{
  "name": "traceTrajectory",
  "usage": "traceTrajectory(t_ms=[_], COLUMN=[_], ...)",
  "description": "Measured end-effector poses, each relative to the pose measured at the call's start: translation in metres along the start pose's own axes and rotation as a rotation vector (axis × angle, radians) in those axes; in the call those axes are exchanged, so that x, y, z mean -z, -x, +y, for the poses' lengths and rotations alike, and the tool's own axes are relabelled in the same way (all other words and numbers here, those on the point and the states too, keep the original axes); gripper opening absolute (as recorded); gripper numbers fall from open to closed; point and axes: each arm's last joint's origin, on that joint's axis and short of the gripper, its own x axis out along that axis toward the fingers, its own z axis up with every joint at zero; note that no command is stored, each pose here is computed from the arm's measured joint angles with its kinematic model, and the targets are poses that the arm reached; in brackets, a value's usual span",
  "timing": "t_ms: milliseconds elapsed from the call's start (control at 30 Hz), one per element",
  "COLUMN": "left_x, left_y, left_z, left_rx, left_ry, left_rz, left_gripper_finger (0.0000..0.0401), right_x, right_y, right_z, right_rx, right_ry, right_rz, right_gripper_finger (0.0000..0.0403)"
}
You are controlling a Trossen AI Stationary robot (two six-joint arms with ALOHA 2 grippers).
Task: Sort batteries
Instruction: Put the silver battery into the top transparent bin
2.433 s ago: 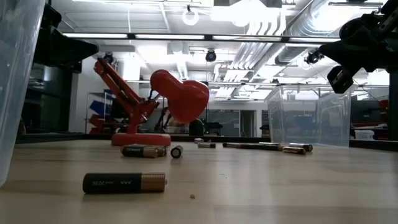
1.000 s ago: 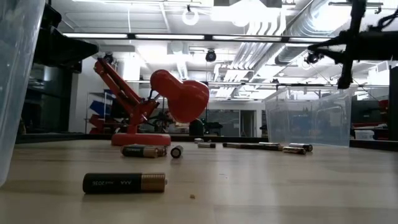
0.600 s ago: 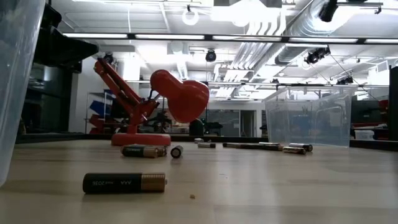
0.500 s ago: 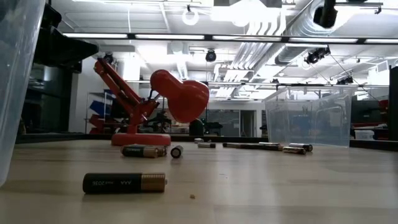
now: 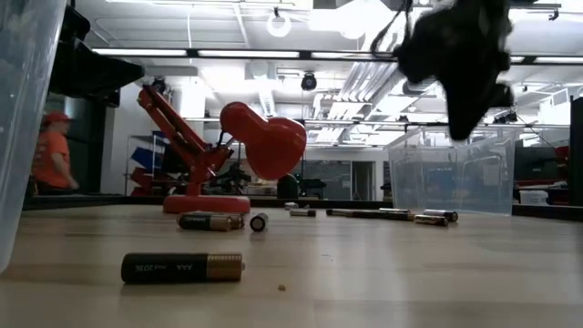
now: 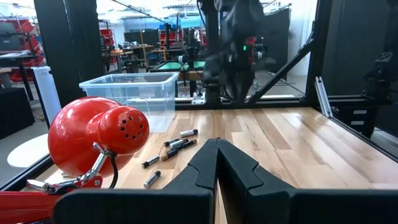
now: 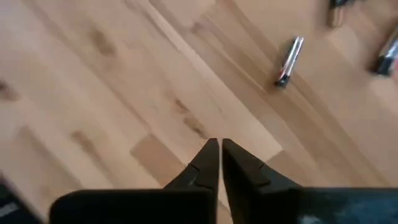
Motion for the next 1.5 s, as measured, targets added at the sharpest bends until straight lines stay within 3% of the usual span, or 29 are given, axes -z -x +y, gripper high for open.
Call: traceTrajectory(t_ms=[133,267,367,467,800,1067,1200,1300,1433,1500], left_x=[0.000,0.000,0.000,0.000,0.000,0.000,0.000,0.000,0.000,0.000], left_y=[0.000,0.000,0.000,0.000,0.000,0.000,0.000,0.000,0.000,0.000], left_z=[0.000,0.000,0.000,0.000,0.000,0.000,0.000,0.000,0.000,0.000], left_rx=[0.001,0.000,0.000,0.000,0.000,0.000,0.000,0.000,0.000,0.000], left_ry=[0.000,0.000,0.000,0.000,0.000,0.000,0.000,0.000,0.000,0.000], left_rz=[0.000,0.000,0.000,0.000,0.000,0.000,0.000,0.000,0.000,0.000], left_gripper_finger=[0.0000,0.0000,0.0000,0.0000,0.0000,0.0000,0.0000,0.0000,0.0000,0.0000], right_x=[-0.021,-0.029,-0.031,-0.033,-0.041,-0.044,-0.044,-0.043,-0.052,-0.055], right_y=[-0.027,-0.049,-0.058,-0.059,-0.063,-0.088,-0.092,-0.079,-0.028,0.004], right_z=[-0.001,-0.015,-0.021,-0.022,-0.024,-0.027,-0.023,-0.015,0.007,0.010], right_rx=[0.009,0.135,0.198,0.232,0.238,0.268,0.245,0.218,0.098,0.124], right_ry=[-0.040,-0.153,-0.193,-0.201,-0.198,-0.163,-0.134,-0.112,-0.089,-0.072], right_rz=[-0.001,0.065,0.098,0.045,-0.039,0.056,0.073,0.044,-0.053,-0.154], right_gripper_finger=[0.0085,0.0144,0.0167,0.0171,0.0152,0.0126,0.0082,0.0019,0.0023,0.0016])
